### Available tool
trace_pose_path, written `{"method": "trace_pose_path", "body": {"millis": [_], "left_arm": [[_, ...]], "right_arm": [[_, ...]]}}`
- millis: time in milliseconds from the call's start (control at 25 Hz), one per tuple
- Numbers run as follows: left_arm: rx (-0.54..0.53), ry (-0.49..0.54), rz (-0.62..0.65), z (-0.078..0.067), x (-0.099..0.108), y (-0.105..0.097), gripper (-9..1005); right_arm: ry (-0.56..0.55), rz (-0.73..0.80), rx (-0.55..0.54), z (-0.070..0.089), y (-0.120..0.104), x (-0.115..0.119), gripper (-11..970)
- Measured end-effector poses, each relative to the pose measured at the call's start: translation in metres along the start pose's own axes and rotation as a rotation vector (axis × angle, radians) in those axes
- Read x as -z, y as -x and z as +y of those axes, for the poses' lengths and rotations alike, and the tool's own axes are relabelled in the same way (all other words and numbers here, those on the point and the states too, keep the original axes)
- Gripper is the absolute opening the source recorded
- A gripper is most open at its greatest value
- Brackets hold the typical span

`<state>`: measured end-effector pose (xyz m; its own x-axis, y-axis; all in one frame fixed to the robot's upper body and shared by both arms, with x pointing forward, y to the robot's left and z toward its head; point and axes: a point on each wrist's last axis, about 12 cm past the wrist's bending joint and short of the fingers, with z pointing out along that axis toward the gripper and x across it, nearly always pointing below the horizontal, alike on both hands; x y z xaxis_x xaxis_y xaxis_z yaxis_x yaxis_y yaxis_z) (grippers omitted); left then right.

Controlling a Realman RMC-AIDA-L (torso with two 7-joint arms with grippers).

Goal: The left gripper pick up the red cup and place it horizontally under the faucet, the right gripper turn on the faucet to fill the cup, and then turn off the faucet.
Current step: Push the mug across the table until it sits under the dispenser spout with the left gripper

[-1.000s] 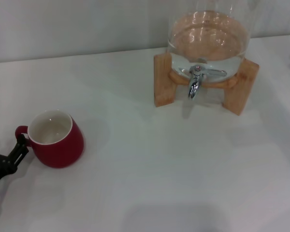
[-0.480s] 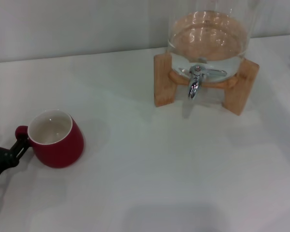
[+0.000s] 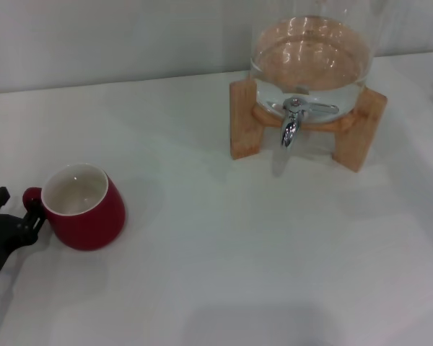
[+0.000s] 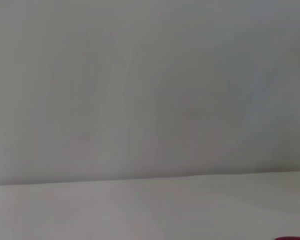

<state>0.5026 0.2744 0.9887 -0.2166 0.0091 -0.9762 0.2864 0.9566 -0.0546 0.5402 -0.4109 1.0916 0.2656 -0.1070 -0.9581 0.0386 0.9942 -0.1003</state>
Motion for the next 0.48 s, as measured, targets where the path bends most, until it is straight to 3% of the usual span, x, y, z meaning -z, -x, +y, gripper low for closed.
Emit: {"method": "trace_pose_path", "body": {"millis": [40,480], "left_arm": [[-0.002,-0.003,-0.001,-0.0005,-0.0006,0.0004,630],[-0.002,-0.011,-0.01,-0.0029,-0.0041,0.0033,387]], "right_arm": [[0.0,0.0,0.001,-0.0003,0.0001,-0.0001,673],[0.0,-0.001,0.004,-0.0016,0.001,-0.0014,673]]}}
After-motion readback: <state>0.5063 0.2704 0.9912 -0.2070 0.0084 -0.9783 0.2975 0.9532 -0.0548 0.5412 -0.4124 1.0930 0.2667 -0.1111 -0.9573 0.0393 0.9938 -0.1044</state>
